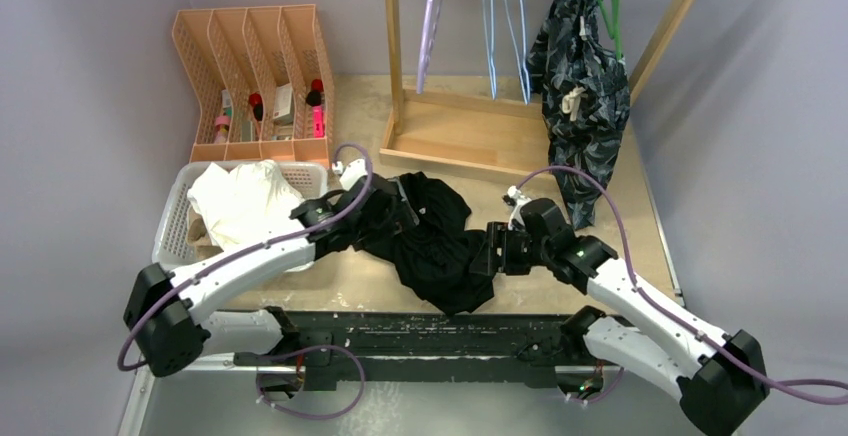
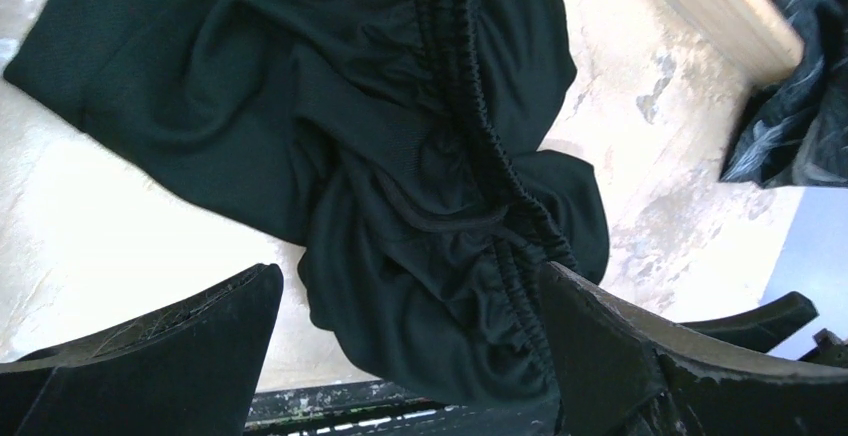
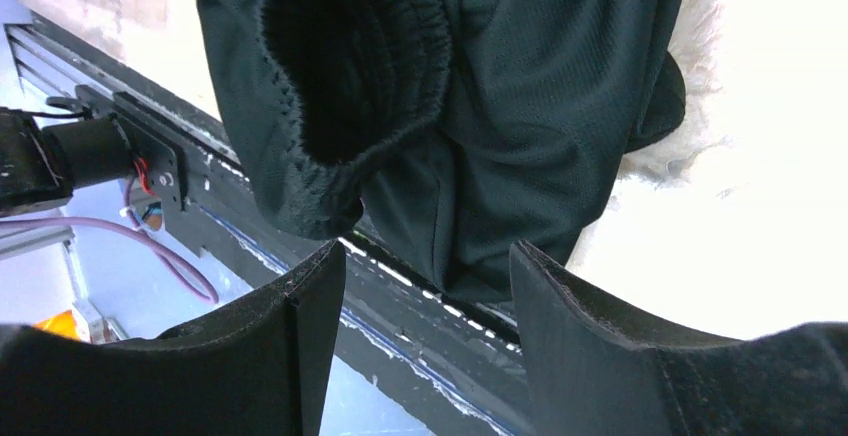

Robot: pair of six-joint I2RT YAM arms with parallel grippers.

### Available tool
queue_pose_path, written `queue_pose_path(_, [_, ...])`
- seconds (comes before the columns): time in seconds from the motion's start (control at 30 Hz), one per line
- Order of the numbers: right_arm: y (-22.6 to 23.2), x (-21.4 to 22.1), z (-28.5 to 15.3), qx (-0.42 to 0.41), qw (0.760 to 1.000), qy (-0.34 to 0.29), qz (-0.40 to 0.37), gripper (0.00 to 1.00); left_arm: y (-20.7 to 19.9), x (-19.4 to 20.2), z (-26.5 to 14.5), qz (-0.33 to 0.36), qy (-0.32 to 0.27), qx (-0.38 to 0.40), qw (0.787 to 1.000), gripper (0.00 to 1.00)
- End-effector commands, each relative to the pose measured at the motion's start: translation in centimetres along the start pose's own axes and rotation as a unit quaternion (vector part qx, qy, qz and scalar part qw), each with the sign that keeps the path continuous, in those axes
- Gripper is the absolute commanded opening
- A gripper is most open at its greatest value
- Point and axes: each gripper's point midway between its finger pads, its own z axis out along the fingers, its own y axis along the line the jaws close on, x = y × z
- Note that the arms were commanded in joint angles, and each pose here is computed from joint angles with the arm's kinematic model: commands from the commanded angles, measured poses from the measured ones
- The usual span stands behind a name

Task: Remove the shorts from the hanger
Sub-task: Pick up the shorts at the center of the board.

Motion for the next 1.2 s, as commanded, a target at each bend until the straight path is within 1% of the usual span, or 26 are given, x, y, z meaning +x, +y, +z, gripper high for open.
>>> queue_pose_path(0.0, [0.6, -0.3, -0.3, -0.002, 1.000, -0.002, 0.007, 0.63, -1.5, 1.3, 2.5, 0.031, 0.027, 0.023, 0.999, 0.99])
queue_pose_path(0.07, [0.6, -0.4, -0.1, -0.005, 0.999, -0.014, 0.028, 0.63, -1.7, 2.3, 3.4, 0.065, 0.039, 0.002, 0.997, 1.00])
queue_pose_path(0.1, [0.8, -0.5, -0.1, -0.013, 0.999, -0.022, 0.036, 0.63, -1.3, 2.6, 3.9, 0.088, 0.032, -0.020, 0.995, 1.00])
queue_pose_path(0.17, [1.2, -0.7, -0.4, -0.026, 0.997, -0.038, 0.054, 0.63, -0.1, 3.6, 5.2, 0.126, 0.033, -0.068, 0.989, 1.00])
queue_pose_path(0.3, [0.5, -1.1, -0.9, -0.011, 0.995, -0.067, 0.077, 0.63, 1.7, 6.3, 7.8, 0.189, 0.055, -0.118, 0.973, 0.98])
queue_pose_path(0.4, [0.5, -0.9, -1.5, -0.010, 0.994, -0.068, 0.082, 0.63, 3.4, 8.0, 9.0, 0.230, 0.057, -0.153, 0.959, 0.95])
queue_pose_path(0.43, [0.8, -0.9, -1.8, -0.016, 0.995, -0.066, 0.078, 0.63, 4.2, 8.6, 9.3, 0.244, 0.057, -0.165, 0.954, 0.92])
queue_pose_path(0.5, [1.0, -1.1, -2.2, -0.017, 0.995, -0.068, 0.075, 0.63, 6.2, 9.4, 9.6, 0.269, 0.058, -0.200, 0.940, 0.79])
queue_pose_path(0.57, [1.0, -1.3, -2.5, -0.010, 0.994, -0.073, 0.076, 0.63, 7.6, 9.7, 9.3, 0.288, 0.047, -0.228, 0.929, 0.61])
queue_pose_path(0.6, [0.9, -1.5, -2.7, -0.007, 0.994, -0.076, 0.076, 0.63, 8.1, 9.8, 8.9, 0.296, 0.041, -0.234, 0.925, 0.57])
queue_pose_path(0.67, [1.0, -1.7, -2.8, -0.005, 0.995, -0.078, 0.069, 0.63, 7.9, 10.0, 8.3, 0.298, 0.033, -0.226, 0.927, 0.42])
queue_pose_path(0.77, [1.0, -1.8, -2.8, -0.003, 0.995, -0.077, 0.065, 0.63, 6.2, 8.7, 6.9, 0.284, 0.009, -0.202, 0.937, 0.09])
queue_pose_path(0.8, [1.1, -1.8, -2.8, -0.005, 0.995, -0.076, 0.064, 0.63, 5.3, 7.8, 6.1, 0.277, -0.006, -0.194, 0.941, 0.00])
queue_pose_path(0.87, [1.0, -1.8, -2.7, -0.007, 0.995, -0.078, 0.058, 0.62, 3.4, 5.3, 4.0, 0.265, -0.043, -0.179, 0.947, 0.00])
queue_pose_path(0.97, [0.4, -2.1, -2.7, 0.005, 0.994, -0.093, 0.054, 0.62, 0.7, 1.5, 0.5, 0.267, -0.093, -0.159, 0.946, 0.00])
queue_pose_path(1.07, [0.0, -2.4, -3.0, 0.015, 0.992, -0.108, 0.062, 0.62, -1.2, -1.6, -3.0, 0.266, -0.128, -0.143, 0.945, 0.00])
queue_pose_path(1.17, [0.1, -2.5, -3.3, 0.010, 0.991, -0.117, 0.064, 0.62, -2.5, -3.5, -5.8, 0.265, -0.145, -0.113, 0.947, 0.00])
